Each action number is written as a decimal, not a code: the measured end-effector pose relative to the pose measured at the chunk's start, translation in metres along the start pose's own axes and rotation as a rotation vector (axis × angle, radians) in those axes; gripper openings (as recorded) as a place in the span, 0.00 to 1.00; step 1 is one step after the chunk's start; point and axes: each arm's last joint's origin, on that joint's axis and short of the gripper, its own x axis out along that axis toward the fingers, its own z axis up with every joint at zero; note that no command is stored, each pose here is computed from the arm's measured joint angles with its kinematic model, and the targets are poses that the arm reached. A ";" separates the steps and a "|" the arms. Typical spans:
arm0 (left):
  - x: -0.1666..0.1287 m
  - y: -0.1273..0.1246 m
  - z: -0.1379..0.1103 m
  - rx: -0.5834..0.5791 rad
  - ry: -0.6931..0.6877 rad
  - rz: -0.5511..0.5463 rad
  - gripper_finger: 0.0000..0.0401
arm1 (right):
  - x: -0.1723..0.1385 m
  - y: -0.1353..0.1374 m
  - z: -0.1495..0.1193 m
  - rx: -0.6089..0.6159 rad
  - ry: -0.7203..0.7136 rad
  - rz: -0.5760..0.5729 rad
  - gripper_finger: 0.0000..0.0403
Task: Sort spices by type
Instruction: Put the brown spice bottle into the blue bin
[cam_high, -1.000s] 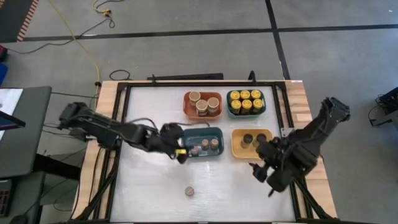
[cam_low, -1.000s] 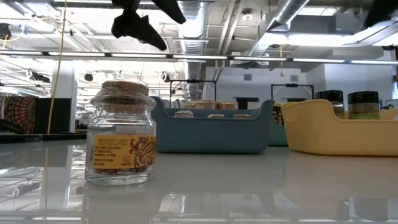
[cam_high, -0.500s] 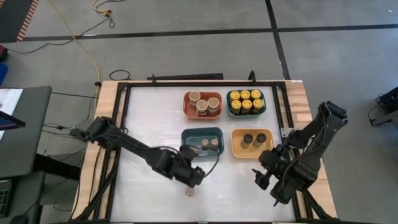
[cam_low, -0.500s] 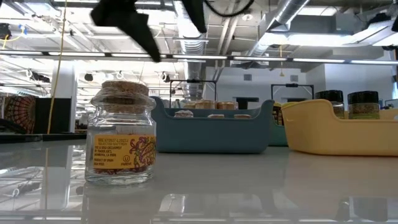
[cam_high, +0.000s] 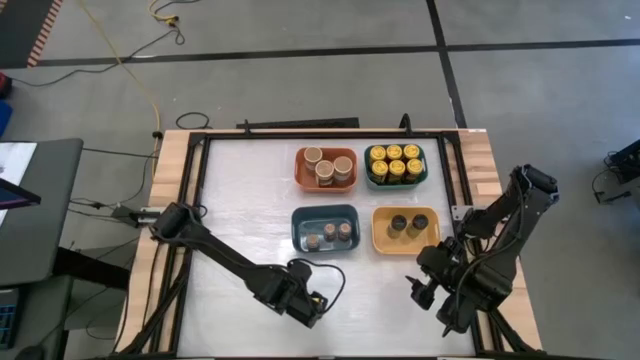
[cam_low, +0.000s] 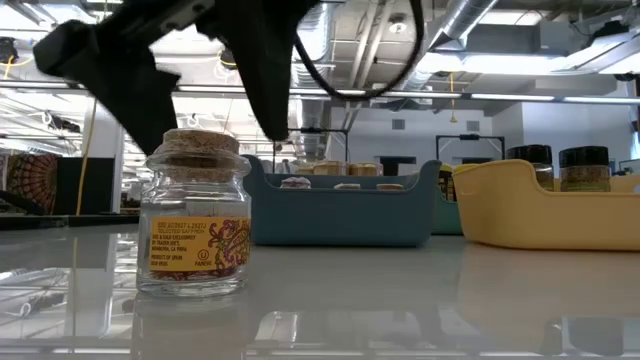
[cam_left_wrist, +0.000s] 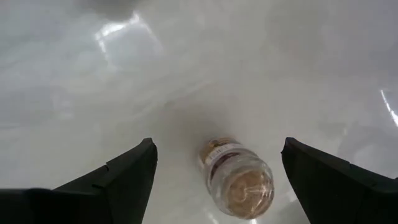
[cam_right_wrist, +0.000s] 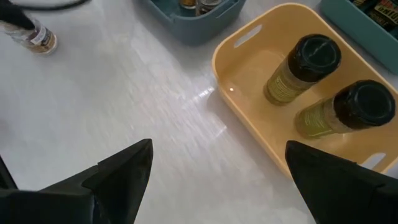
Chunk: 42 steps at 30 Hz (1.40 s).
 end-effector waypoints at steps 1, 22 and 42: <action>0.004 -0.001 -0.001 0.001 0.012 -0.004 0.83 | 0.000 0.000 0.000 0.001 0.000 0.001 0.97; 0.019 -0.009 -0.015 0.035 0.107 -0.058 0.83 | 0.000 0.002 0.000 0.043 0.002 0.013 0.97; 0.040 -0.007 -0.016 0.079 0.106 -0.023 0.82 | 0.000 0.003 0.000 0.076 0.003 0.024 0.97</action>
